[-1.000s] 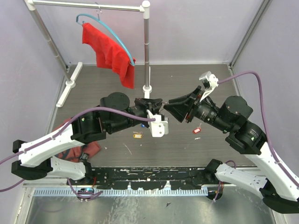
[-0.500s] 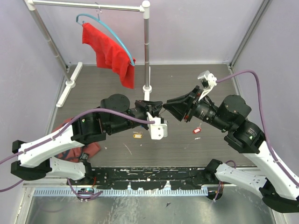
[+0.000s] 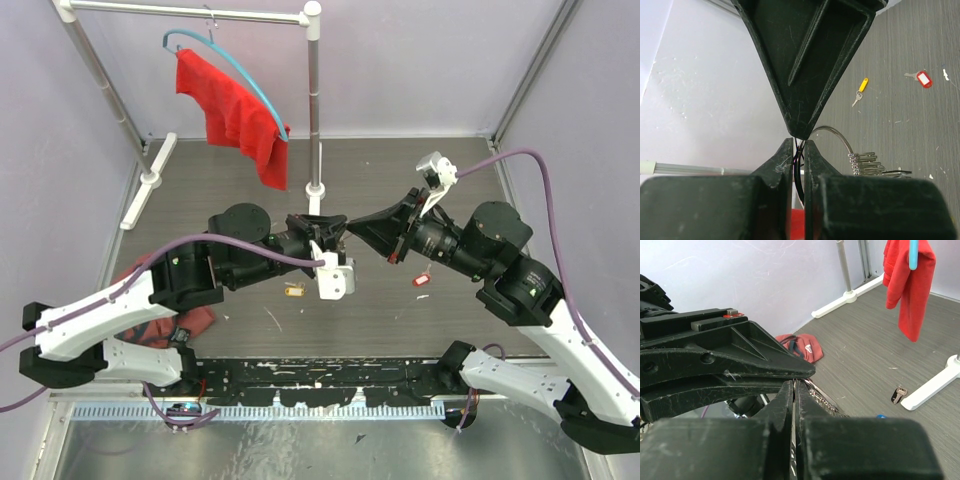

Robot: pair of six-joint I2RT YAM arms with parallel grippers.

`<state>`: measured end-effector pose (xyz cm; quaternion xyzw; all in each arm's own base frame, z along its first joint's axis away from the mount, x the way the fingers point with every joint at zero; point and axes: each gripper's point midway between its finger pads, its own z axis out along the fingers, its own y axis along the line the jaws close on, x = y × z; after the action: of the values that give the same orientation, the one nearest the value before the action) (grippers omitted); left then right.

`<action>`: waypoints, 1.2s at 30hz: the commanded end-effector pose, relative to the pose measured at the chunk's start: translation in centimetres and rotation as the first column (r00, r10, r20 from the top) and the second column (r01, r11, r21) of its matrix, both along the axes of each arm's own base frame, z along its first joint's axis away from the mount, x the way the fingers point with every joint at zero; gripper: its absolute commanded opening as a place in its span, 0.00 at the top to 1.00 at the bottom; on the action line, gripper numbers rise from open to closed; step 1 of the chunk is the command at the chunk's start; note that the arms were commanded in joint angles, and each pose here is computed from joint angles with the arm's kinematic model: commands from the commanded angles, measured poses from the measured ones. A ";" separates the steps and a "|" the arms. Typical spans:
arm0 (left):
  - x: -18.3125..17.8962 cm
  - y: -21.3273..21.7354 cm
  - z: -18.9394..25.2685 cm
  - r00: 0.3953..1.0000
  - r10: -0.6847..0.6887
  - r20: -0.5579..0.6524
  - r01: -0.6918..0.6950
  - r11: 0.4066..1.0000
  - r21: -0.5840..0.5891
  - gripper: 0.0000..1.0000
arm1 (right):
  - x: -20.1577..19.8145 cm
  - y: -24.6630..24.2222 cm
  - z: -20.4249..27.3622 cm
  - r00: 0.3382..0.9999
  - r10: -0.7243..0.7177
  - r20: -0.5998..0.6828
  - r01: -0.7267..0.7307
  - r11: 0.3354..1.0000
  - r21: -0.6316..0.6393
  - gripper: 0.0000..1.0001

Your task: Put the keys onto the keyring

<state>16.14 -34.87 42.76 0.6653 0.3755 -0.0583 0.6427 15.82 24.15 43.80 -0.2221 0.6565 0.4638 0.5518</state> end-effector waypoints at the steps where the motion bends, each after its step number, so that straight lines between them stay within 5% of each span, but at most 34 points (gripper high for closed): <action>1: -0.9 0.3 2.6 0.999 -0.036 0.036 0.040 0.991 -0.124 0.94 | -0.8 -0.2 2.6 0.998 0.021 0.066 -0.025 0.998 0.062 0.99; 10: -1.7 0.4 2.9 0.996 -0.073 0.041 0.079 0.980 -0.183 0.81 | -1.5 -0.2 3.2 0.995 0.050 0.085 -0.058 0.995 0.086 0.99; 20: -2.1 0.5 3.3 0.995 -0.093 0.045 0.101 0.967 -0.233 0.81 | -2.4 -0.5 3.8 0.991 0.076 0.106 -0.088 0.990 0.114 0.99; 30: -2.4 0.9 3.7 0.993 -0.104 0.048 0.113 0.962 -0.248 1.00 | -2.5 -0.8 4.2 0.991 0.066 0.112 -0.080 0.989 0.128 0.99; 32: -2.4 1.0 3.6 0.993 -0.104 0.052 0.114 0.964 -0.240 1.00 | -2.4 -1.2 4.4 0.991 0.043 0.125 -0.060 0.990 0.131 0.88; 34: -2.4 1.2 3.4 0.994 -0.099 0.054 0.108 0.969 -0.223 1.00 | -2.3 -2.0 4.8 0.990 0.005 0.144 -0.025 0.990 0.137 0.63; 36: -2.0 1.3 3.1 0.995 -0.082 0.058 0.092 0.976 -0.198 1.00 | -2.0 -2.8 5.2 0.986 -0.040 0.163 0.017 0.990 0.140 0.53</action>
<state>14.09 -34.58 44.63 0.6244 0.3272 -0.1168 0.6996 13.90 23.42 45.81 -0.2335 0.6186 0.4926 0.5658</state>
